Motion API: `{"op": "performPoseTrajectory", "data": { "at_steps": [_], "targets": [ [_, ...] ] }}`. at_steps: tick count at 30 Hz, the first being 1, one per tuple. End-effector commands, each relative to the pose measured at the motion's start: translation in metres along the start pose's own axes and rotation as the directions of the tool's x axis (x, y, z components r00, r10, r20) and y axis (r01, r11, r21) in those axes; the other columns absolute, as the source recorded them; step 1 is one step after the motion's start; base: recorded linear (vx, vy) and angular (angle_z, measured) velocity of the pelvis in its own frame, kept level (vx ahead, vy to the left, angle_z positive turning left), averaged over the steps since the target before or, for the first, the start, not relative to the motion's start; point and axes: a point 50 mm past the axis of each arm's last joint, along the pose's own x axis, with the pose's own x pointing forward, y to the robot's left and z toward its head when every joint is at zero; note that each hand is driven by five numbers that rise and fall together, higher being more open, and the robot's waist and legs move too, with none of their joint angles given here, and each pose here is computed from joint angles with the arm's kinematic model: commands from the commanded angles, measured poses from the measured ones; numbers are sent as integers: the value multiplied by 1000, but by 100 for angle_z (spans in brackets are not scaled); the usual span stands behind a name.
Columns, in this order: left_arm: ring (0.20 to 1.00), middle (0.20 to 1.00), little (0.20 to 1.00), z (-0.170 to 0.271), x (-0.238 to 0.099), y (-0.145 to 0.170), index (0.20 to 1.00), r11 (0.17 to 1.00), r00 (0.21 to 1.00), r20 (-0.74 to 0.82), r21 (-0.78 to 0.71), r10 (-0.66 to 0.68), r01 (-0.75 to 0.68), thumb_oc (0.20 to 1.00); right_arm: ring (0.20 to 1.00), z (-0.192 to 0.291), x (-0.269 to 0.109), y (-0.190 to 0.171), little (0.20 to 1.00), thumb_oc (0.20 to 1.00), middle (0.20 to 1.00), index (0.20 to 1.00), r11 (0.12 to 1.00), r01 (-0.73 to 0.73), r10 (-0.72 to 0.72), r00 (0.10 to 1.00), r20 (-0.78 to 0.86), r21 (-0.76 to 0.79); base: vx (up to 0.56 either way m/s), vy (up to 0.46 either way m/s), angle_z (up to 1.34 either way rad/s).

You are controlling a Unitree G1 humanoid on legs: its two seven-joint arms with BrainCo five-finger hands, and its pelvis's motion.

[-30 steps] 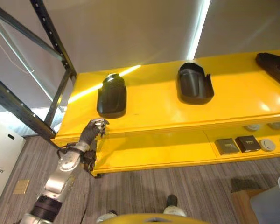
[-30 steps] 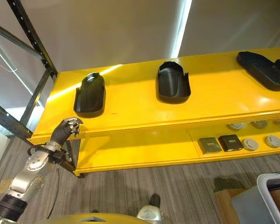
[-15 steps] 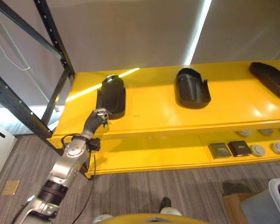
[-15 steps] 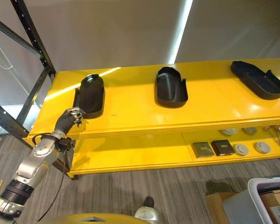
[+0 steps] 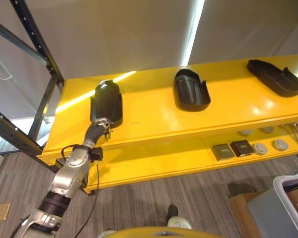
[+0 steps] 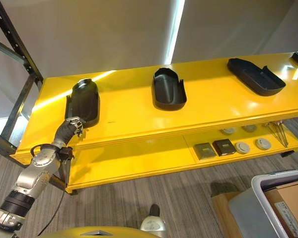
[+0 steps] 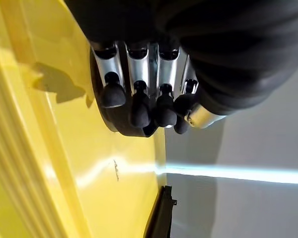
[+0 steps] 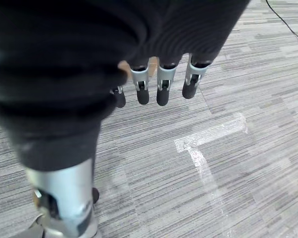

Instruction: Move parts from the plastic box to the shelf.

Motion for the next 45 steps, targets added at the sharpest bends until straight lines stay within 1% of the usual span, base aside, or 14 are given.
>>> {"op": "performPoseTrajectory", "data": {
  "at_steps": [1,8,14,22,30,39,41,45],
  "targets": [
    [200,200,200,40,13,1,200,1000,986,167,-4,-15,16,200,1000,2,0,-9,1000,1000,1000,1000,999,31,-31,1000,-1,25,0,0,0],
    [200,200,200,33,14,3,200,1000,993,114,-23,7,-4,200,1000,7,0,-11,1000,1000,1000,1000,999,32,-32,999,17,27,0,0,0],
    [200,200,200,7,17,3,200,997,998,19,-62,53,-52,200,1000,13,-1,-10,1000,1000,1000,1000,1000,23,-24,999,33,18,0,0,0],
    [200,200,200,-8,25,1,200,993,996,-21,-70,90,-91,200,1000,21,-2,-9,1000,1000,1000,1000,1000,18,-18,998,54,-5,0,0,0],
    [200,200,200,-2,35,-4,200,990,993,7,-77,115,-115,200,1000,24,-3,-6,1000,1000,1000,1000,999,8,-6,998,66,-37,2,-1,0],
    [200,200,200,-1,37,-7,200,991,994,11,-75,109,-107,200,1000,23,-3,-6,1000,1000,1000,1000,999,6,-3,998,68,-43,0,0,0],
    [200,200,200,0,37,-8,200,993,996,24,-87,87,-85,200,1000,23,-3,-6,1000,1000,1000,1000,999,1,3,998,68,-50,0,0,0],
    [200,200,200,13,35,-13,200,994,995,99,-105,18,-7,200,1000,24,-3,-6,1000,1000,1000,1000,998,-6,10,997,71,-55,0,0,0]
  ]
}}
